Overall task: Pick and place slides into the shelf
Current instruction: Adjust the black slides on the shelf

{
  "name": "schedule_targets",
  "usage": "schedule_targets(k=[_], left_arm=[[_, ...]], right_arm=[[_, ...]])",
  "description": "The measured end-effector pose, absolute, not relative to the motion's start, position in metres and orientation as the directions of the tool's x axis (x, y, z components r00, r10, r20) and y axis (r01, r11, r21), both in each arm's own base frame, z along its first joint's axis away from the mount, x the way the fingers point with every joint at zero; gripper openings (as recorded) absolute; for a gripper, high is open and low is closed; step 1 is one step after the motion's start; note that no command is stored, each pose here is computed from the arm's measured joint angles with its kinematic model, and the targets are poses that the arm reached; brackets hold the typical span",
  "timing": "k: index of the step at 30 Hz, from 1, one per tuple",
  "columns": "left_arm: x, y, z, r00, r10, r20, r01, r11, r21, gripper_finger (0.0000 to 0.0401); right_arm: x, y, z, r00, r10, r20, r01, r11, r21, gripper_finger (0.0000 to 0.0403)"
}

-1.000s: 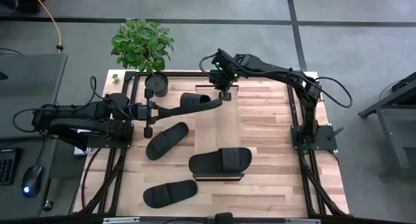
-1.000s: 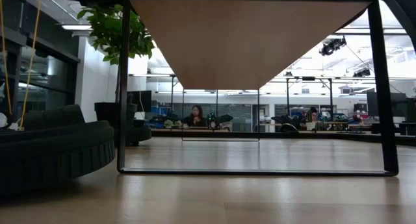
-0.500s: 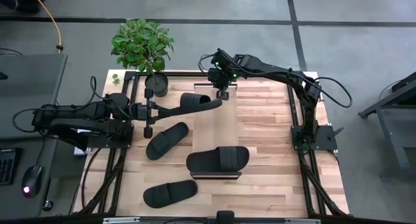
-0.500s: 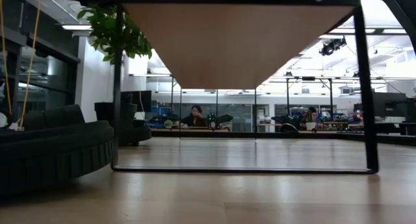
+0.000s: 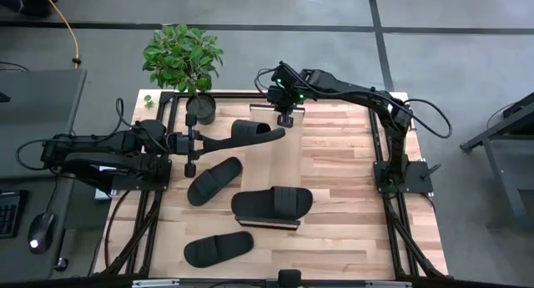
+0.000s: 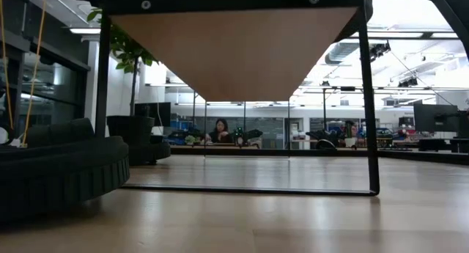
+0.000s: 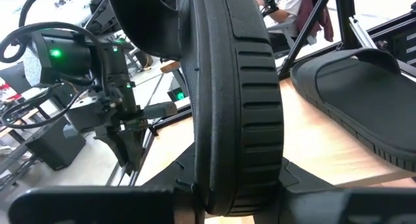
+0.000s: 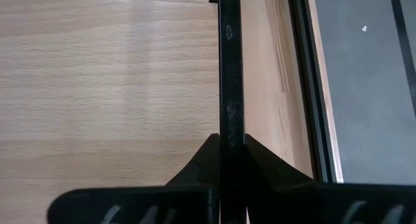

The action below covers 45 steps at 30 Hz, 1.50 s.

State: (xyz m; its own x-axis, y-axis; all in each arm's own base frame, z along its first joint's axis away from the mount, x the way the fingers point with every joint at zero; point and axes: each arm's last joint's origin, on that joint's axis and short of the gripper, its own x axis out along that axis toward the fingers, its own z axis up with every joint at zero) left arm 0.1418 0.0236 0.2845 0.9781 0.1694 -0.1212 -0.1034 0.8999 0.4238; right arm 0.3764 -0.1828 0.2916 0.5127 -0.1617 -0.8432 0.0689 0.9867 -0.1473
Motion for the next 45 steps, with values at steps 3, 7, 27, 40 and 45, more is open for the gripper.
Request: schedule_targets(k=[3,7,27,40,45], left_arm=[[0.142,0.024,0.284,0.978,0.17,-0.121,-0.104,0.9,0.424,0.0068],[0.142,0.024,0.285,0.978,0.172,-0.121,-0.106,0.899,0.424,0.0062],[0.142,0.024,0.284,0.973,0.194,-0.123,-0.123,0.892,0.435,0.0069],[0.141,0.031,0.274,0.888,0.402,-0.224,-0.243,0.824,0.512,0.007],[0.143,0.032,0.269,0.867,0.424,-0.261,-0.244,0.818,0.52,0.0063]], right_arm=[[0.375,-0.185,0.292,0.516,-0.157,-0.842,0.068,0.987,-0.143,0.0015],[0.374,-0.188,0.291,0.518,-0.151,-0.842,0.067,0.988,-0.136,0.002],[0.367,-0.189,0.306,0.489,-0.297,-0.82,0.105,0.953,-0.283,0.0216],[0.339,-0.182,0.385,0.558,-0.434,-0.708,0.272,0.901,-0.338,0.0229],[0.332,-0.175,0.413,0.592,-0.43,-0.681,0.325,0.901,-0.286,0.0229]])
